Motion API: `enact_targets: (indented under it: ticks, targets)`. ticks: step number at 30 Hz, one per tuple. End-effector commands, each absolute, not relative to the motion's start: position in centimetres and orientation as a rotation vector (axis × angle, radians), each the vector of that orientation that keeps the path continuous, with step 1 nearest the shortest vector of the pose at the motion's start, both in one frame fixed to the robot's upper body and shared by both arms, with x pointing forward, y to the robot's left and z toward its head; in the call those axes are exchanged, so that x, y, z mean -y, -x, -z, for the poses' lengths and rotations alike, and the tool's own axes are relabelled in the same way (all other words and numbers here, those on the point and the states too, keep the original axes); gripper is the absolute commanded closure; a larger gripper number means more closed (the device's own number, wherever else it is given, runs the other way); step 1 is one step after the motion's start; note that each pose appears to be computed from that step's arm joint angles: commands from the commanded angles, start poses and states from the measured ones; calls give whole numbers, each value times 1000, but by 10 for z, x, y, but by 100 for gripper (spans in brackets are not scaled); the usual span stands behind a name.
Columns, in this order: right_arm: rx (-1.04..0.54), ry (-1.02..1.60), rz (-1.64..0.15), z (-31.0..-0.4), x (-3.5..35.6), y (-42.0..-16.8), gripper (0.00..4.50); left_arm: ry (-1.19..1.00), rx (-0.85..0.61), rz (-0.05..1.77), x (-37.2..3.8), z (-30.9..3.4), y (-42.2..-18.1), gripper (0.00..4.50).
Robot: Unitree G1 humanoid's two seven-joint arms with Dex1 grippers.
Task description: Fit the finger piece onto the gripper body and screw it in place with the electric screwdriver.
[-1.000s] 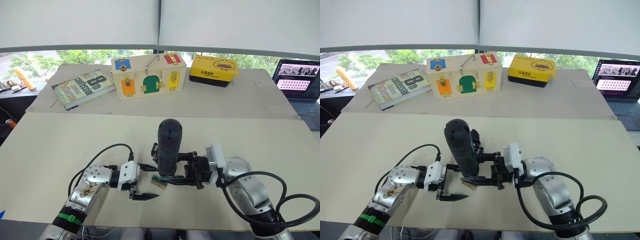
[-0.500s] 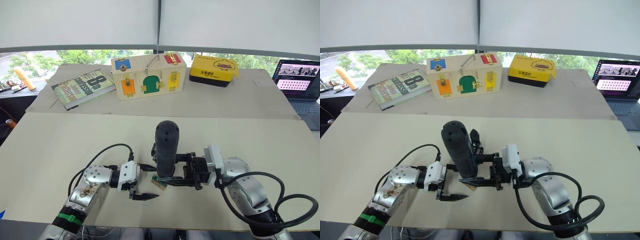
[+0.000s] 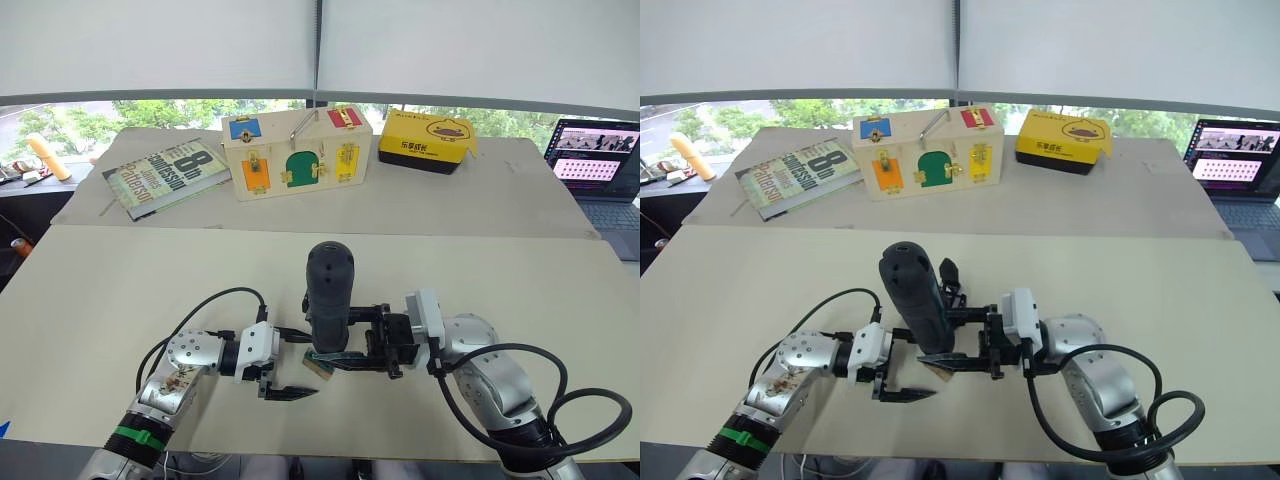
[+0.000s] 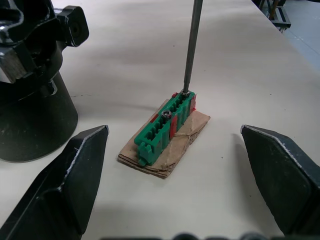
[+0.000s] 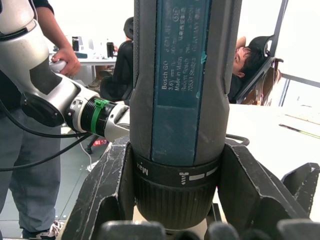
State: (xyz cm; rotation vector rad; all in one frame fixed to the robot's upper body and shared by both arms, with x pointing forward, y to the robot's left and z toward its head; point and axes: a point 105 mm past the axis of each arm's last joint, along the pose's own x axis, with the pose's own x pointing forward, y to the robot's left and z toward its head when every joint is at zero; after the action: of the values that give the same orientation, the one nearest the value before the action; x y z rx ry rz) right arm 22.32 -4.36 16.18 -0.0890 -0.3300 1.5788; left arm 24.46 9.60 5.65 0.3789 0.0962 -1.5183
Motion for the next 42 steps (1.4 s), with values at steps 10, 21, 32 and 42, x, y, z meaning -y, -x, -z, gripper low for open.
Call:
enact_targets:
  ticks: [10, 21, 32, 42]
  targets:
    - [413, 94, -1583, -175, 45, -221, 260, -343, -183, 1531, -97, -39, -237, 0]
    - [463, 63, -1619, -193, 44, -213, 260, -264, -115, 1480, -102, -55, -239, 0]
    - [499, 53, -1632, -214, 46, -205, 260, -149, -14, 1409, -126, -96, -235, 0]
    - [513, 36, -1583, -242, 63, -206, 260, -112, 38, 1344, -143, -137, -244, 0]
